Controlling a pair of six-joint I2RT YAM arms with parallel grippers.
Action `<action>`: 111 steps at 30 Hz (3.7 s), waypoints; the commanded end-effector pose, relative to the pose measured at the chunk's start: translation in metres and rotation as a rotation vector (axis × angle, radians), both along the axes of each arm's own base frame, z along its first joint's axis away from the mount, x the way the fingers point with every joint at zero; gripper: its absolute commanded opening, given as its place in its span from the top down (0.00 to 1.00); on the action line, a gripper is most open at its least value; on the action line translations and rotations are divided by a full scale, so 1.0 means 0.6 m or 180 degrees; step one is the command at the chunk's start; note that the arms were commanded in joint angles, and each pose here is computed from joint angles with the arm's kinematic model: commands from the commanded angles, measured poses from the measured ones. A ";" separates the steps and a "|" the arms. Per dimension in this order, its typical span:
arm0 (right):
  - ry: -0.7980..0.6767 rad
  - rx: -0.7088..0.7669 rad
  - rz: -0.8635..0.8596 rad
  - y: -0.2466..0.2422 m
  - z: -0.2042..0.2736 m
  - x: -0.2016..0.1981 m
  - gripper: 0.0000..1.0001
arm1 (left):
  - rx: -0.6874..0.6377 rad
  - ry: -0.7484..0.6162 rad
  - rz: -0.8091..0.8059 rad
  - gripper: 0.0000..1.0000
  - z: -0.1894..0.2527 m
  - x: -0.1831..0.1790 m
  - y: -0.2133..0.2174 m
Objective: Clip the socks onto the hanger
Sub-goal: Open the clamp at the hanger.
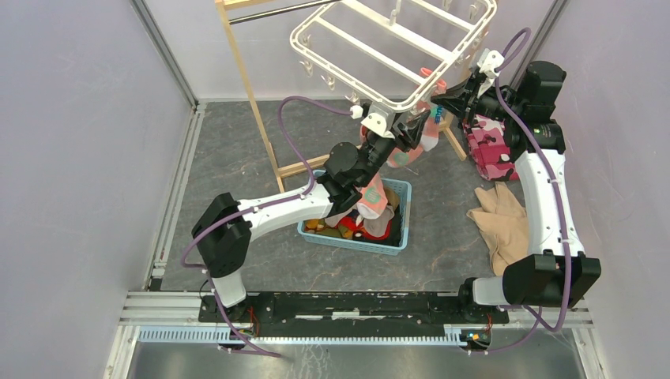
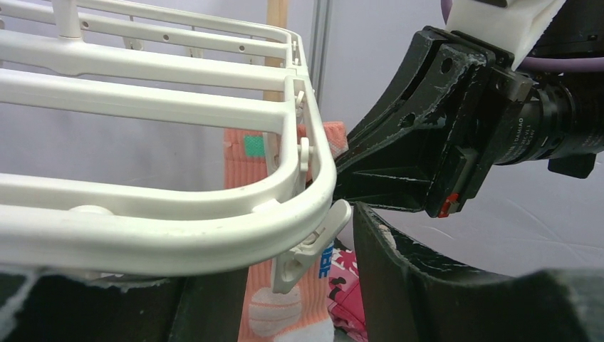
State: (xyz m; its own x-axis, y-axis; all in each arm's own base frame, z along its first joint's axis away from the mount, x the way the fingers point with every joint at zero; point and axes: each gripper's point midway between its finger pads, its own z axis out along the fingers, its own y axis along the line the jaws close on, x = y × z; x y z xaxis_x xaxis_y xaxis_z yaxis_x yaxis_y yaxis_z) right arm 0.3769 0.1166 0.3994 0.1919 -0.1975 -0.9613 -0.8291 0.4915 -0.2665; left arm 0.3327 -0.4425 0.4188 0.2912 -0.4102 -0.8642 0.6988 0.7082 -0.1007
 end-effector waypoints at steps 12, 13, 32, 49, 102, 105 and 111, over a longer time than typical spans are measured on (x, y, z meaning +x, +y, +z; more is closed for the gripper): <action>-0.0179 -0.0042 0.0040 0.003 0.023 -0.012 1.00 | -0.0344 -0.0096 0.0081 0.57 0.054 0.002 0.021; -0.0181 -0.0047 0.0039 0.004 0.023 -0.013 1.00 | -0.0348 -0.0094 0.0070 0.60 0.054 0.001 0.020; 0.0016 -0.0153 0.0020 -0.016 -0.013 -0.034 1.00 | -0.0595 0.0058 -0.0079 0.78 0.077 -0.015 0.039; 0.0441 -0.0308 0.0457 -0.002 -0.119 -0.123 1.00 | -0.0928 0.0374 -0.0332 0.79 0.101 -0.025 0.052; 0.0411 0.0175 0.0708 0.042 -0.006 -0.129 1.00 | -0.1158 0.0474 -0.0749 0.80 0.113 -0.034 0.062; 0.0394 0.0196 0.0766 0.045 0.000 -0.135 1.00 | -0.1146 0.0482 -0.0766 0.80 0.111 -0.034 0.060; 0.0333 0.0114 0.0772 0.044 -0.003 -0.142 1.00 | -0.1159 0.0506 -0.0760 0.80 0.105 -0.030 0.062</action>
State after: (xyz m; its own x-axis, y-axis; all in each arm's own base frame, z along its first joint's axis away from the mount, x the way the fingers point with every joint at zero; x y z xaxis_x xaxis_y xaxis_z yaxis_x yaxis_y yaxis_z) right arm 0.2992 0.1405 0.3893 0.0756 -0.1153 -0.9905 -0.9456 0.3068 -0.1079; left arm 0.3234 -0.4237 0.4517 0.0264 -0.6603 -0.7505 0.7766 0.4863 -0.4005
